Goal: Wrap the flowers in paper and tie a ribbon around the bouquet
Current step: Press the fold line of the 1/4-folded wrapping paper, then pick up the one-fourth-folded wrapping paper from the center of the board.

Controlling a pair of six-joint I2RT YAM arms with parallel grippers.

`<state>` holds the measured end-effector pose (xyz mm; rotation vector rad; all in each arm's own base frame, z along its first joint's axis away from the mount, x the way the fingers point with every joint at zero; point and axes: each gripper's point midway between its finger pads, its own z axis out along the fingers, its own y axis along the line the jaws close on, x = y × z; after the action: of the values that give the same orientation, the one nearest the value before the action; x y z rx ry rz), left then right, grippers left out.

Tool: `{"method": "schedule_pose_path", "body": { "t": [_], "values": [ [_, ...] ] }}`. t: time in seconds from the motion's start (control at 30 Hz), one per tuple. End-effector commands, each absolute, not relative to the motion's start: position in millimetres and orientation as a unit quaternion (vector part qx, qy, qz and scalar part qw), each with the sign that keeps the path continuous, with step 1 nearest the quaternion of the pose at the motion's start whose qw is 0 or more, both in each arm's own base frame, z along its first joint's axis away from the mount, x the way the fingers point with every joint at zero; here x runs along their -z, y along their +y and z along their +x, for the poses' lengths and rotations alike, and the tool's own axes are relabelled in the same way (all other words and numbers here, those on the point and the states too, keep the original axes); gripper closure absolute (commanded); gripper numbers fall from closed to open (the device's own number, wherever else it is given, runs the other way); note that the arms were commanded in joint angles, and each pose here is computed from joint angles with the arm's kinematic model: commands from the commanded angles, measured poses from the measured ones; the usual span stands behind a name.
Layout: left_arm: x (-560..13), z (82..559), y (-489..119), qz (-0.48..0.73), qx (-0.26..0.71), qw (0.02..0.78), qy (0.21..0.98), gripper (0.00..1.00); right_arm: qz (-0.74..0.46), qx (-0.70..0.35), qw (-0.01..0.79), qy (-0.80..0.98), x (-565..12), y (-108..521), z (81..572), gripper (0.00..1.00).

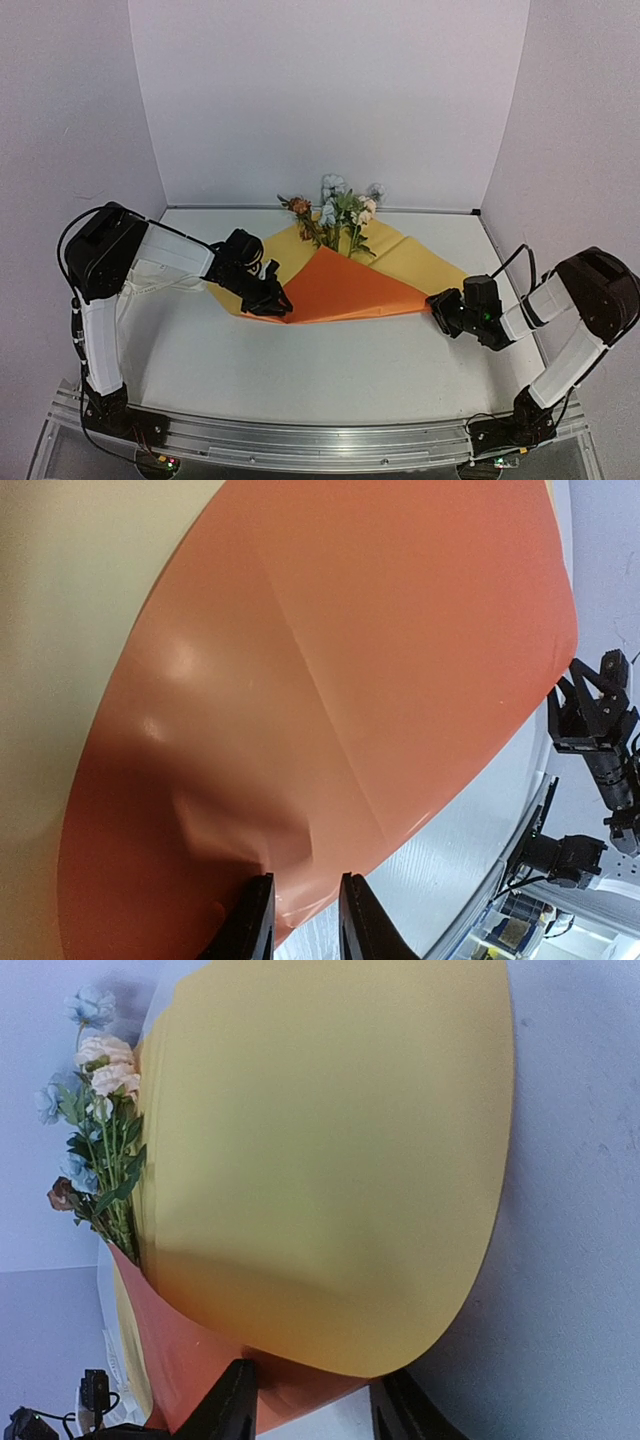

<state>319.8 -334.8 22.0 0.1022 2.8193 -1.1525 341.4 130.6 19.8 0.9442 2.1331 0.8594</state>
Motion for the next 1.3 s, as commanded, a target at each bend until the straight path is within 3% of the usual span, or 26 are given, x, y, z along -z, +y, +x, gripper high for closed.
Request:
{"method": "schedule_pose_path", "body": {
  "t": [0.0,0.53,0.8,1.27],
  "values": [
    [-22.8,327.5,-337.1,0.039,0.364,0.052,0.929,0.74,0.368,-0.283,0.292,0.836,10.6,123.1,322.3,0.64],
    [-104.9,323.1,-446.8,0.133,0.46,0.068,0.875,0.7,0.367,-0.293,0.311,0.826,-3.0,128.8,326.8,0.86],
    [-87.4,283.8,-518.7,0.184,0.5,0.019,0.846,0.7,0.357,-0.296,0.32,0.826,-15.0,134.1,320.7,0.92],
    [-59.8,298.1,-546.9,0.154,0.518,0.015,0.841,0.72,0.335,-0.28,0.328,0.838,-28.0,140.2,303.8,0.93]
  ]
}}
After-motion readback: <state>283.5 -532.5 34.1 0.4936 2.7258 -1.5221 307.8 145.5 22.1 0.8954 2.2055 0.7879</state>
